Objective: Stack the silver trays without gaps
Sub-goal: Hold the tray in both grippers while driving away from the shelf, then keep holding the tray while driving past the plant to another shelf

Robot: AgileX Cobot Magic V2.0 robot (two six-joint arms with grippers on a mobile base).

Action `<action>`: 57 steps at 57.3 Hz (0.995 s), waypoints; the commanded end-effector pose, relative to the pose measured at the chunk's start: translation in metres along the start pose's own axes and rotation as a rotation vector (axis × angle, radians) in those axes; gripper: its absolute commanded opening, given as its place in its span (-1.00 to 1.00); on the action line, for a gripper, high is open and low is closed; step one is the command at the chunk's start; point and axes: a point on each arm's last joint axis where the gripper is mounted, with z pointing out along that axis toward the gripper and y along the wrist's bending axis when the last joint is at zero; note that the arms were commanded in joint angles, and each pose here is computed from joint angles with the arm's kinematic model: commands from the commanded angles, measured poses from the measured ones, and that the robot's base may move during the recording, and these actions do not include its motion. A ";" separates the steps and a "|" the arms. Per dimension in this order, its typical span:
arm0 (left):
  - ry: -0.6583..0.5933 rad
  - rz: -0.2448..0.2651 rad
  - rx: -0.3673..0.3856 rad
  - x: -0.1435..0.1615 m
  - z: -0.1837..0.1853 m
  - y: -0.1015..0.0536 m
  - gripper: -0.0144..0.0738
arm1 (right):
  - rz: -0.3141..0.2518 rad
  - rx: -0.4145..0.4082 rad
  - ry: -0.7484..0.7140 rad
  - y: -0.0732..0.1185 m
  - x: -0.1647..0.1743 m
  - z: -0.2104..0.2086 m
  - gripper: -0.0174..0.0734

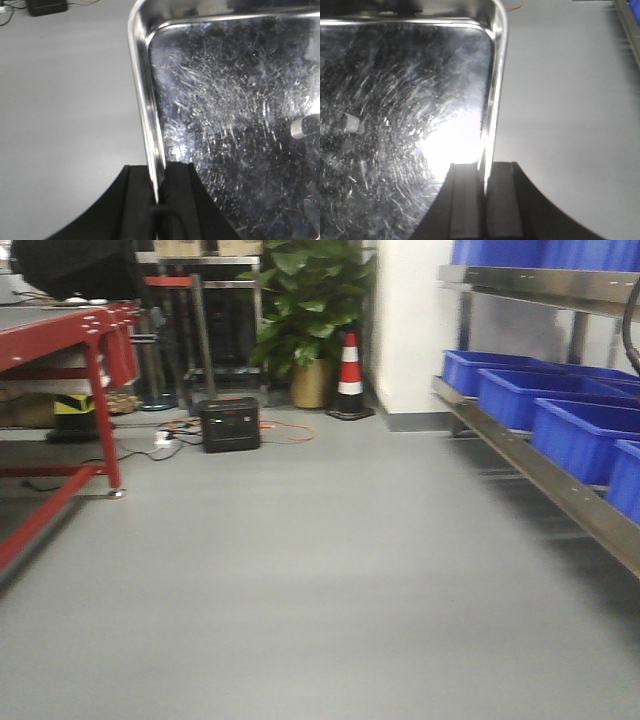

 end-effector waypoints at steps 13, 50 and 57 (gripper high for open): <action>-0.051 0.008 0.033 -0.007 -0.011 -0.004 -0.71 | -0.015 -0.019 -0.081 0.004 -0.010 -0.010 -0.79; -0.051 0.008 0.033 -0.007 -0.011 -0.004 -0.71 | -0.015 -0.019 -0.081 0.004 -0.010 -0.010 -0.79; -0.051 0.008 0.033 -0.007 -0.011 -0.004 -0.71 | -0.015 -0.019 -0.081 0.004 -0.010 -0.010 -0.79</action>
